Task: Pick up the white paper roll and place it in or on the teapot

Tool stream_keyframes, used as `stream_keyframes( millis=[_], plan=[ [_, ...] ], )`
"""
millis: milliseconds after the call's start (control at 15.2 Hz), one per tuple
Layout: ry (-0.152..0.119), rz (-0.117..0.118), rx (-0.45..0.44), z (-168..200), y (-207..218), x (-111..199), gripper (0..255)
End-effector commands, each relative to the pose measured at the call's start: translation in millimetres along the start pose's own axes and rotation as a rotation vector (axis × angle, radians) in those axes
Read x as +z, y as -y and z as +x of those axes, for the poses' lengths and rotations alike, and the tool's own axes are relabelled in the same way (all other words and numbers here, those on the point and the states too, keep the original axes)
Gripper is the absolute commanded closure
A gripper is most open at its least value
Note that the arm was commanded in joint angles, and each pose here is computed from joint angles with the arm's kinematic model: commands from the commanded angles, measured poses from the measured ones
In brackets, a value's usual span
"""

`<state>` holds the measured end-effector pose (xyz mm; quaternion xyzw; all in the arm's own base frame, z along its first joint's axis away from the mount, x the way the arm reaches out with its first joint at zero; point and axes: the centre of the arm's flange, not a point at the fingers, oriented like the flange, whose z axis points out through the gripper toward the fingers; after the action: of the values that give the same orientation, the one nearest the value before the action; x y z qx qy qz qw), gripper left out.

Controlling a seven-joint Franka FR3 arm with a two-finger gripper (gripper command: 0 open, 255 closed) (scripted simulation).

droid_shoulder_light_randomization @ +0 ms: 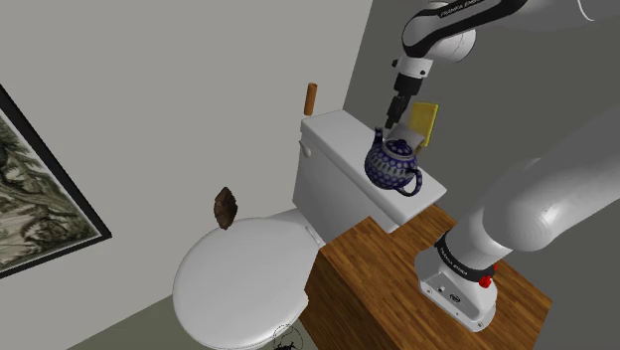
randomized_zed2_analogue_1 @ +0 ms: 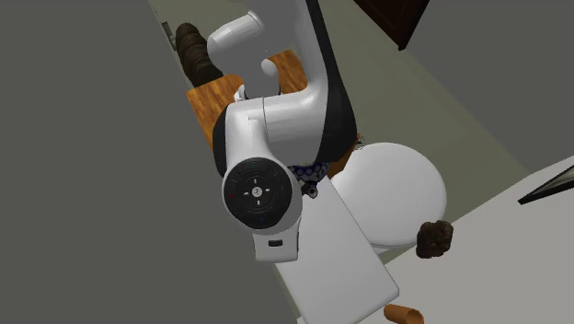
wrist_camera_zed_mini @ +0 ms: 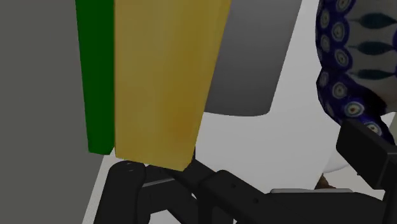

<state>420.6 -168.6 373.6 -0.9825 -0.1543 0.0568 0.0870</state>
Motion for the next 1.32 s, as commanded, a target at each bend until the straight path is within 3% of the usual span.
stream_keyframes(
  millis=[0,594,660,1254],
  plan=[
    [0.000,0.000,0.000,0.1,0.5,10.7,0],
    [0.000,0.000,0.000,0.1,0.5,13.7,0],
    [0.000,0.000,0.000,0.1,0.5,13.7,255],
    [0.000,0.000,0.000,0.1,0.5,13.7,255]
  ],
)
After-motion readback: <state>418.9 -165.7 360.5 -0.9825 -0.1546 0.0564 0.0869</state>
